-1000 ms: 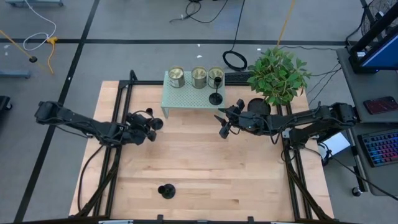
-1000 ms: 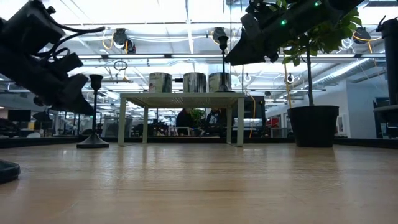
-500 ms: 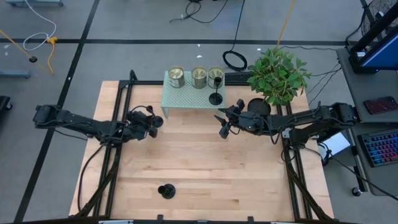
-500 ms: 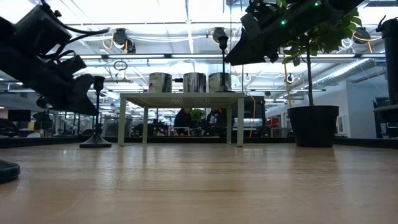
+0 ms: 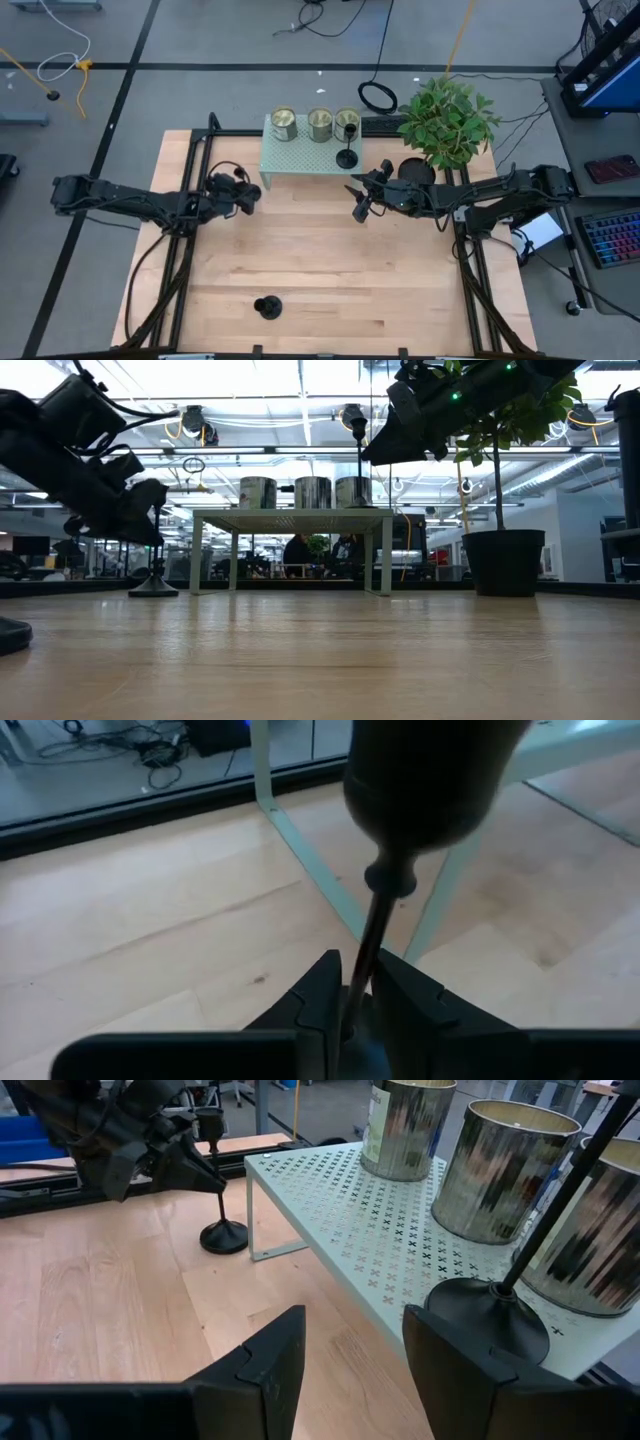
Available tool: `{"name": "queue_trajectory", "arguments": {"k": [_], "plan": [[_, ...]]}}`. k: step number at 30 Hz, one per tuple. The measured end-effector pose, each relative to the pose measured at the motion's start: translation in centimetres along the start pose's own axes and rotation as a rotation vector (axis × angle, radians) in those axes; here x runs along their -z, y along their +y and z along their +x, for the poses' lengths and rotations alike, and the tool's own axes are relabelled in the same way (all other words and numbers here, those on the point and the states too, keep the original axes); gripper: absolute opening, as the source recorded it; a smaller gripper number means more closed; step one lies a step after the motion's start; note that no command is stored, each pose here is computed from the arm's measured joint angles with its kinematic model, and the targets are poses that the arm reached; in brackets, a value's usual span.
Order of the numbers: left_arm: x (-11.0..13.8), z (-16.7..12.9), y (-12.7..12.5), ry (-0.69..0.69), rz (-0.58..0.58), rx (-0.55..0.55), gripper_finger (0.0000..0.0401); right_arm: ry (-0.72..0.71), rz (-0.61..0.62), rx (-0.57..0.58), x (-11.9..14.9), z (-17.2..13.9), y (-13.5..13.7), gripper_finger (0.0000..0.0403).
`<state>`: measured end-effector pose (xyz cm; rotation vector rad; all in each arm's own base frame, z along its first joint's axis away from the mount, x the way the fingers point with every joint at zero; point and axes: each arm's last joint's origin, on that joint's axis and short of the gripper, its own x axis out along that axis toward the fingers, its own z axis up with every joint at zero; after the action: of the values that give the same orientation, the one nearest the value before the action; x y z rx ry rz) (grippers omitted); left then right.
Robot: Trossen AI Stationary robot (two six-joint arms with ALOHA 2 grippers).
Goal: Pick & Place candle stick holders
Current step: Put the top candle holder on the shelf
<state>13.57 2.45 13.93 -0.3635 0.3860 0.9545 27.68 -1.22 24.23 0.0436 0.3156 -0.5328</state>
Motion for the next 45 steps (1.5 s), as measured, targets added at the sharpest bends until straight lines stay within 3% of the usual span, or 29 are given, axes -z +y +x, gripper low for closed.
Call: {"name": "queue_trajectory", "arguments": {"k": [18, 23, 27, 45], "plan": [[-0.5, 1.6, 0.4, -0.002, 0.017, -0.062, 0.0059, 0.0, 0.0, 0.0, 0.0, 0.0, 0.0, 0.0164], [-0.2, 2.2, 0.2, 0.009, 0.034, -0.075, 0.0017, 0.0, 0.0, 0.0, 0.0, 0.0, 0.0, 0.0164], [-0.2, 2.3, 0.1, 0.01, 0.03, -0.08, 0.0021, 0.002, -0.001, 0.0, 0.1, 0.0, 0.0, 0.0164], [-3.3, 0.3, -0.8, -0.115, 0.073, 0.025, 0.0013, -0.096, 0.086, -0.019, 5.0, -0.6, -1.1, 0.0164]]}}
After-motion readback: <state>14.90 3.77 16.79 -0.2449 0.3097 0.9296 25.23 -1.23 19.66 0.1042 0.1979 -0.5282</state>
